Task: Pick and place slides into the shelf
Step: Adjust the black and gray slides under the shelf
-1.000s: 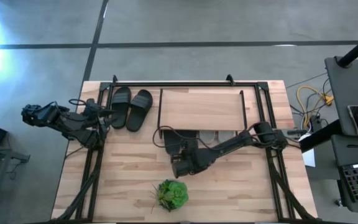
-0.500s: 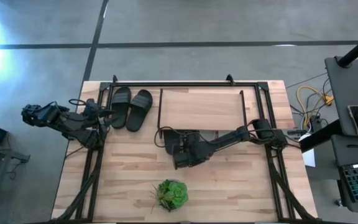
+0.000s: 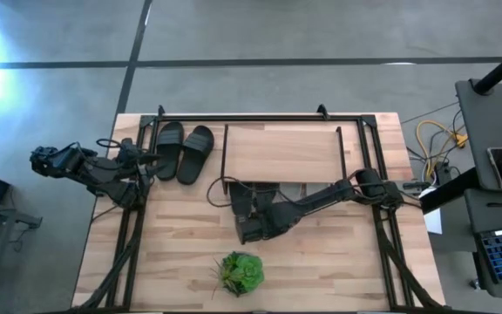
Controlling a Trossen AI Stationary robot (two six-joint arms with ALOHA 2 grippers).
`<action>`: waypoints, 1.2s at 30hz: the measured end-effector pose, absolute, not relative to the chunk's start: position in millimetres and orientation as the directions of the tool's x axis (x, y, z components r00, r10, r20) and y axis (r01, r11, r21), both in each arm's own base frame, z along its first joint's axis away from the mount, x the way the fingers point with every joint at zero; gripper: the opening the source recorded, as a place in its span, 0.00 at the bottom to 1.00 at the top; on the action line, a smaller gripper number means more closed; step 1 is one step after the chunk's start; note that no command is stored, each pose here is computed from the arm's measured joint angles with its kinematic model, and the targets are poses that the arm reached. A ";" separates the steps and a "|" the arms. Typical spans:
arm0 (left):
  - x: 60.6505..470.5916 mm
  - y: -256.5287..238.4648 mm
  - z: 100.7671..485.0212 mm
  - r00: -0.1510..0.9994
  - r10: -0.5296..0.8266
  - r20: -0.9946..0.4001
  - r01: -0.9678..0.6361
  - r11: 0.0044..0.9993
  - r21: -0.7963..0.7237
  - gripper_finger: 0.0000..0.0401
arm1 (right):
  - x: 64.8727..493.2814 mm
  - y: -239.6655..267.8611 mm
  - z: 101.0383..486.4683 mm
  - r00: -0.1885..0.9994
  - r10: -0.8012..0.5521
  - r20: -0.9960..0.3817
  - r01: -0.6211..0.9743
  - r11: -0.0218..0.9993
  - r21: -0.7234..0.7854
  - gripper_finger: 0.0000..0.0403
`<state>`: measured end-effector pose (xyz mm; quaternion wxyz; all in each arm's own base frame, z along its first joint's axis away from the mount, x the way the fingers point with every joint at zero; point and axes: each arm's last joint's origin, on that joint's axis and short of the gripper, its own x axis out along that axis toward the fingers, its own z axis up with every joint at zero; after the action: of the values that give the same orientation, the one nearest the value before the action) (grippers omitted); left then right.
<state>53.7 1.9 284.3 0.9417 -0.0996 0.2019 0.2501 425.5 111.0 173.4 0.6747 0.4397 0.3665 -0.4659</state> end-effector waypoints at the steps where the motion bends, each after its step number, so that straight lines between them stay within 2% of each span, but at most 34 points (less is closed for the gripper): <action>1: 53.7 1.9 284.3 0.793 0.431 -0.430 -0.511 0.855 -0.087 0.37 | 428.3 112.7 177.8 0.318 -0.292 -0.902 0.943 0.199 0.268 0.02; 5: 53.7 1.9 284.3 0.793 0.431 -0.430 -0.511 0.855 -0.087 0.37 | 439.0 114.3 188.5 0.409 -0.264 -0.873 0.901 0.265 0.343 0.02; 8: 53.7 1.9 284.3 0.793 0.431 -0.430 -0.511 0.855 -0.086 0.37 | 445.6 113.2 185.0 0.452 -0.243 -0.858 0.881 0.272 0.387 0.02; 19: 53.7 2.0 284.4 0.793 0.434 -0.428 -0.514 0.854 -0.086 0.37 | 459.1 114.9 162.7 0.470 -0.200 -0.860 0.868 0.280 0.410 0.02; 29: 53.6 2.0 284.4 0.793 0.433 -0.428 -0.513 0.854 -0.087 0.37 | 467.7 94.6 139.7 0.431 -0.294 -0.853 0.896 0.255 0.364 0.02; 36: 53.6 1.9 284.4 0.794 0.430 -0.429 -0.511 0.855 -0.089 0.37 | 474.1 68.8 141.2 0.432 -0.389 -0.814 0.899 0.258 0.354 0.02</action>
<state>53.6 1.9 284.4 0.9418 -0.1008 0.2013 0.2498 474.1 68.8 141.2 0.7334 0.4221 0.3020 -0.4391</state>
